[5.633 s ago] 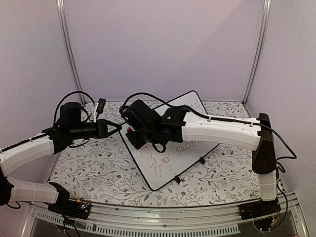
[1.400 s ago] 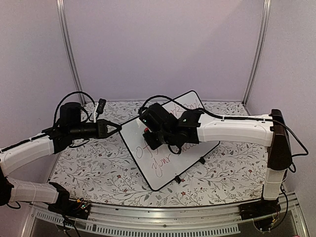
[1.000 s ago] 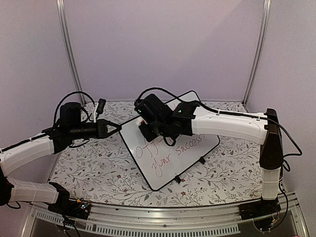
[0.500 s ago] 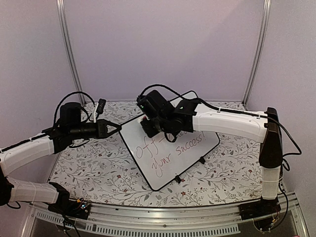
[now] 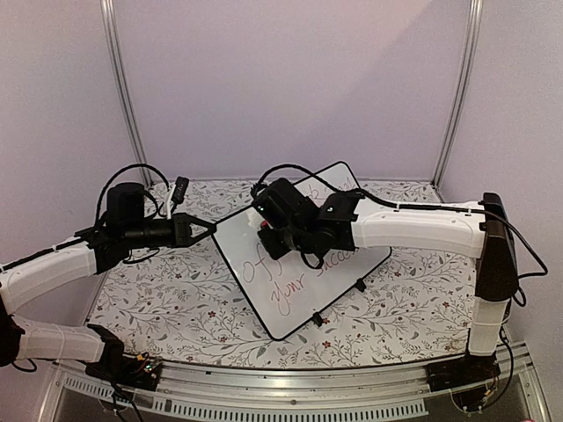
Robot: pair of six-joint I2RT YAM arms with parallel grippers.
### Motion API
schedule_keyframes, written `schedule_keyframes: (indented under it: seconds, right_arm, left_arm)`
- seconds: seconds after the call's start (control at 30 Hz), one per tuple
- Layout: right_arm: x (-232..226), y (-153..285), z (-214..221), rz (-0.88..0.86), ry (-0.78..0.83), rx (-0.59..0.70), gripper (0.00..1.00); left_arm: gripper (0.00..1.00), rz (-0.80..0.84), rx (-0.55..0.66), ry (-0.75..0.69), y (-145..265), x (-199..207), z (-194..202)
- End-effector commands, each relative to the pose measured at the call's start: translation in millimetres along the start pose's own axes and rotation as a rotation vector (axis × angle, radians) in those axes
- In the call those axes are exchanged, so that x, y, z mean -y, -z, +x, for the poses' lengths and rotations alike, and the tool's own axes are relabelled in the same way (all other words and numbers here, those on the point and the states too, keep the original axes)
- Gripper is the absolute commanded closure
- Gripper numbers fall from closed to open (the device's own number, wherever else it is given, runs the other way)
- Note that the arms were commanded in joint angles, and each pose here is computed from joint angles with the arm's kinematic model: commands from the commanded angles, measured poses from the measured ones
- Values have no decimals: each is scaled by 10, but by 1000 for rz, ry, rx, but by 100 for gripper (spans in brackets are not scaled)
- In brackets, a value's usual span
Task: Erase the whiteboard
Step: Erase the whiteboard on the whiteboard stand.
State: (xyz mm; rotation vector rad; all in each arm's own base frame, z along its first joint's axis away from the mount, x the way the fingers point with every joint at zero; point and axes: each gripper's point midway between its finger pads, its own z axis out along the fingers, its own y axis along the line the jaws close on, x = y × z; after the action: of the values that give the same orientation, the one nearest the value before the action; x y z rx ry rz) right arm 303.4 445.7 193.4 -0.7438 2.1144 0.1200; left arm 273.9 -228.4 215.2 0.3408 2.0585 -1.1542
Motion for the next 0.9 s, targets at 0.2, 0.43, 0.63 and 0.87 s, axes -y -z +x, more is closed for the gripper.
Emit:
schedule_keyframes:
  seconds: [0.2, 0.43, 0.63, 0.87]
  right_arm:
    - [179, -58, 712, 54, 28, -166, 96]
    - [187, -100, 371, 42, 11, -109, 95]
    - [174, -169, 54, 22, 5, -61, 95]
    - [181, -229, -185, 29, 8, -24, 95]
  left_arm:
    - [100, 123, -7, -76, 24, 265, 7]
    - [100, 124, -7, -77, 24, 269, 8]
    - [100, 127, -8, -79, 26, 280, 9]
    - [100, 133, -7, -81, 33, 292, 6]
